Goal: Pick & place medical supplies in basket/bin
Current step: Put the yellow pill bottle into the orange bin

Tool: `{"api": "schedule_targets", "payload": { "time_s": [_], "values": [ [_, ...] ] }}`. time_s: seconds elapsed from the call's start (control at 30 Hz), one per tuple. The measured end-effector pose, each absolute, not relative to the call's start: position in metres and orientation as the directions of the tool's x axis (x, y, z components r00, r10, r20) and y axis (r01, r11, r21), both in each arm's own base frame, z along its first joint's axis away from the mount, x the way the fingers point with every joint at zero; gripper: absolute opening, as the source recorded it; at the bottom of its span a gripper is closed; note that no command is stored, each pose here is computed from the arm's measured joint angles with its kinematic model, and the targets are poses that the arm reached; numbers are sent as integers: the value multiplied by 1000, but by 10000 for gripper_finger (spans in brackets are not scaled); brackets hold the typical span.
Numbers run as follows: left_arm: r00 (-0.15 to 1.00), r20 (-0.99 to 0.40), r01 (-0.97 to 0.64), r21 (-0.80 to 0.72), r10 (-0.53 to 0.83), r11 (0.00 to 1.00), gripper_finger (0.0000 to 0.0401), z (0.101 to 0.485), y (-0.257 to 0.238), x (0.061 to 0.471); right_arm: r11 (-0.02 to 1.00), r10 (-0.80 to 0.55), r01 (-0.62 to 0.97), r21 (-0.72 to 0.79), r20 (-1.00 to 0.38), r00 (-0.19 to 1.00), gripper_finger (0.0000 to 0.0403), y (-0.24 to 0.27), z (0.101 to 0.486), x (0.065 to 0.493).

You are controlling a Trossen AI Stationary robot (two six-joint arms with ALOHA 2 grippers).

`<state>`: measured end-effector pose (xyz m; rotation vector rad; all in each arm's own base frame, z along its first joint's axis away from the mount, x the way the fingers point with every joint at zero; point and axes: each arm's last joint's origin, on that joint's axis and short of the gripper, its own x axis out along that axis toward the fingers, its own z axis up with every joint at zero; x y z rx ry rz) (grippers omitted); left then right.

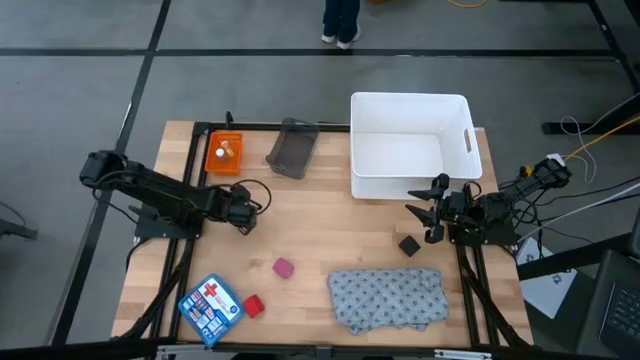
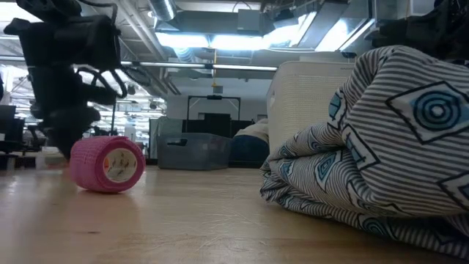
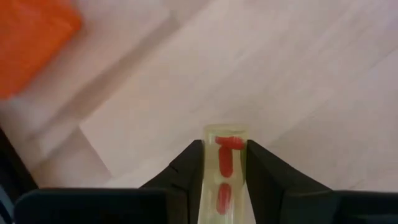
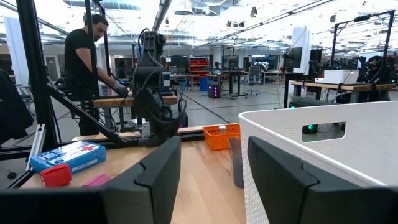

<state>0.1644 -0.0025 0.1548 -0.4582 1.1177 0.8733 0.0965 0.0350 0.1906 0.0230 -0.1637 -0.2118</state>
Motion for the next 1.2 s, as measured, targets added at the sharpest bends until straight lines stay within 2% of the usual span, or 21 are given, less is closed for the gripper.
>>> {"api": "schedule_targets", "payload": {
  "time_s": [0.17, 0.33, 0.47, 0.6, 0.73, 0.97, 1.2],
  "values": [
    [339, -824, -771, 34, 455, 635, 92, 188, 0, 166, 977, -211, 207, 40, 159, 964, 187, 35, 191, 96],
    [541, -601, -748, -23, 589, 663, 88, 229, 5, 159, 978, -210, 208, 34, 153, 966, 187, 35, 190, 97],
    [611, -384, -749, 2, 692, 662, 89, 258, 9, 145, 978, -210, 208, 33, 153, 966, 187, 35, 190, 97],
    [656, -212, -735, 34, 724, 677, 89, 283, 12, 132, 978, -210, 208, 33, 152, 966, 187, 35, 190, 97],
    [649, -91, -752, 69, 755, 655, 86, 301, 13, 121, 978, -210, 208, 33, 152, 966, 187, 35, 190, 97],
    [484, -13, -869, 114, 875, 482, 86, 312, 25, 102, 978, -210, 208, 33, 152, 966, 187, 35, 190, 97],
    [472, 32, -881, 53, 881, 470, 84, 299, 39, 101, 978, -210, 208, 30, 152, 966, 187, 35, 190, 97]
  ]
}}
